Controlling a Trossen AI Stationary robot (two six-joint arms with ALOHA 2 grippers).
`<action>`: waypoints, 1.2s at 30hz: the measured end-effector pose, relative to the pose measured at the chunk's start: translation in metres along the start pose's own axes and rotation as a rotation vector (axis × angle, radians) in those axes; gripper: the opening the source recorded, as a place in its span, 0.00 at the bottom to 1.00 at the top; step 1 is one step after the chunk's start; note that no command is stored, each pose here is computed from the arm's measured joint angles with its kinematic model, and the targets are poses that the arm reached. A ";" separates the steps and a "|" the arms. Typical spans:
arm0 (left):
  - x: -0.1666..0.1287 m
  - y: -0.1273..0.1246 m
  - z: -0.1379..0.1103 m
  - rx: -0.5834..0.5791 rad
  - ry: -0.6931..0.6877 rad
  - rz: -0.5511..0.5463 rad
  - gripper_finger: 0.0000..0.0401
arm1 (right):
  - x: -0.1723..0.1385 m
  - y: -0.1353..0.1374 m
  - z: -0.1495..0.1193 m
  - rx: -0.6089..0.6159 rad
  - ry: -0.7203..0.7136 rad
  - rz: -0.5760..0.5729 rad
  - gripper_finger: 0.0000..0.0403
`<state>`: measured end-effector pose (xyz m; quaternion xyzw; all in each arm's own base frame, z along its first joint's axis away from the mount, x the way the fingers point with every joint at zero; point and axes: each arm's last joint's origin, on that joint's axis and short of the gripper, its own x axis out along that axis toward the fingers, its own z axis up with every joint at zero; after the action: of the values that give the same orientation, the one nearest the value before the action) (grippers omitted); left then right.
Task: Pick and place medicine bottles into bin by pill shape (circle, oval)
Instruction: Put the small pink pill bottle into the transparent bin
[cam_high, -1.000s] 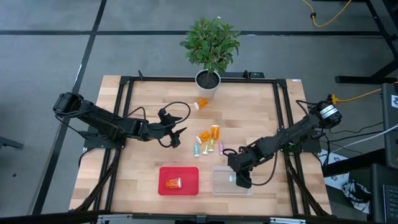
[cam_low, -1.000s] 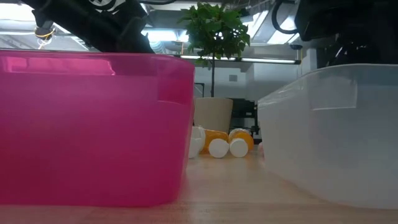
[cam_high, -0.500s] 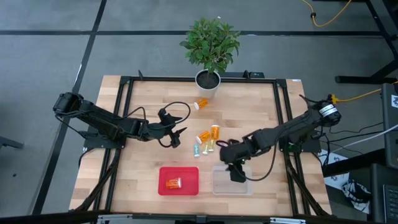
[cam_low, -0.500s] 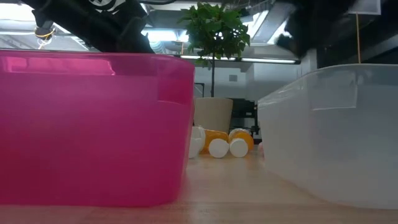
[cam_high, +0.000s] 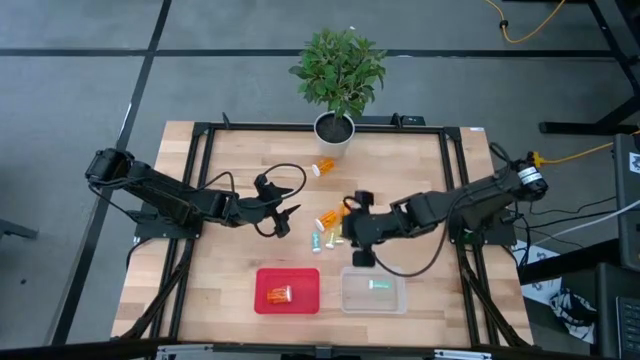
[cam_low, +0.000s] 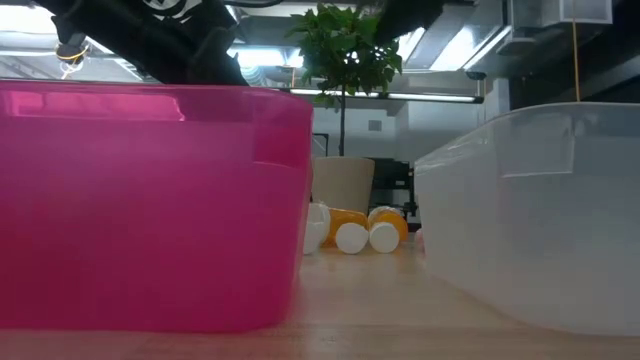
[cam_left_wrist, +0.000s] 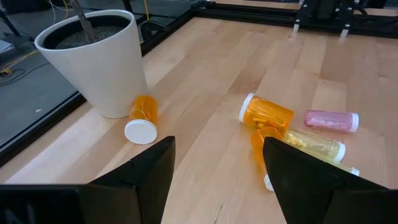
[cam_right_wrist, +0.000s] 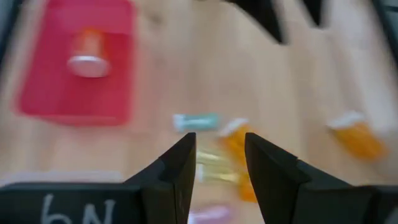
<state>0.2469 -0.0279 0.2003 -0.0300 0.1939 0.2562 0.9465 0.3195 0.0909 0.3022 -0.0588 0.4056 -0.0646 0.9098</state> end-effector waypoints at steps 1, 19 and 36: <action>0.000 0.000 0.000 0.000 0.000 0.000 0.59 | 0.001 -0.004 -0.001 0.018 0.012 -0.035 0.35; 0.000 -0.001 0.000 -0.003 0.006 -0.021 0.59 | 0.015 -0.081 -0.021 0.148 0.286 -0.307 0.35; 0.000 -0.003 -0.001 0.000 0.028 -0.096 0.59 | 0.026 -0.125 -0.021 0.054 0.301 0.034 0.35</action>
<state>0.2479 -0.0305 0.1995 -0.0428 0.2053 0.2102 0.9549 0.3120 -0.0375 0.2891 -0.0169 0.5363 -0.0680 0.8411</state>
